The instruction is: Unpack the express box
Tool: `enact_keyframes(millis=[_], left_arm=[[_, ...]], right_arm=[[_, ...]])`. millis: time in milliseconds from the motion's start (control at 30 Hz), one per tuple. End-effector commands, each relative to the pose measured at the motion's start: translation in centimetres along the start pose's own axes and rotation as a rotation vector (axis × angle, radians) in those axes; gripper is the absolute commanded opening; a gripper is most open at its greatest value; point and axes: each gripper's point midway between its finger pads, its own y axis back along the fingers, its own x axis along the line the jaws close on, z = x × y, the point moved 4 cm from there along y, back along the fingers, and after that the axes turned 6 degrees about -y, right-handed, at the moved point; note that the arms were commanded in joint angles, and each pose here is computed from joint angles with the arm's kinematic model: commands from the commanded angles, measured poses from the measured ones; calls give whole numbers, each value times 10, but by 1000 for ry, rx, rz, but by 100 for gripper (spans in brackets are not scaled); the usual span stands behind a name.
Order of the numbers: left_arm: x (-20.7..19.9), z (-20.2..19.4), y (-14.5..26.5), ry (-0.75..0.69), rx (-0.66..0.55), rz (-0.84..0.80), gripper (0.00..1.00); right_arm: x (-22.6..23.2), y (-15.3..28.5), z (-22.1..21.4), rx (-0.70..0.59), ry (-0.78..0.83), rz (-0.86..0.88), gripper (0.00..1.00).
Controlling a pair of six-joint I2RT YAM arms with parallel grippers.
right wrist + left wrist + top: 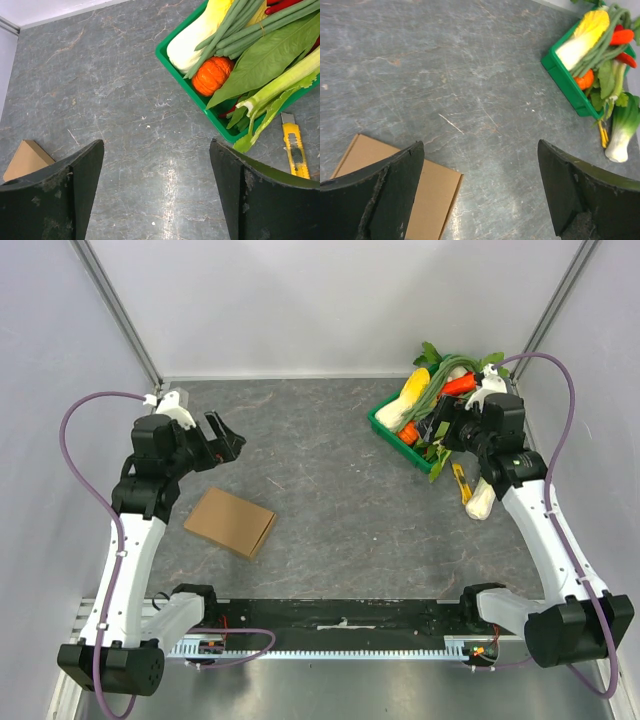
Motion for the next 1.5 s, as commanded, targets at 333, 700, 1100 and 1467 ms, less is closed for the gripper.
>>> enact_keyframes(millis=[333,700,1100,1467], left_arm=[[20,12,4,19,-21,179,100],[81,-116,15,310,287,565,100],[120,-153,-2,529,332,729,100],[107,-185,-44,580,372,450,95]], right_arm=[[51,-31,-30,114,41,97,88],[148,-41,-108,222,295,249,91],[215,-68,-216,453,408,415,88],[211,-74,-246,468,458,349,87]])
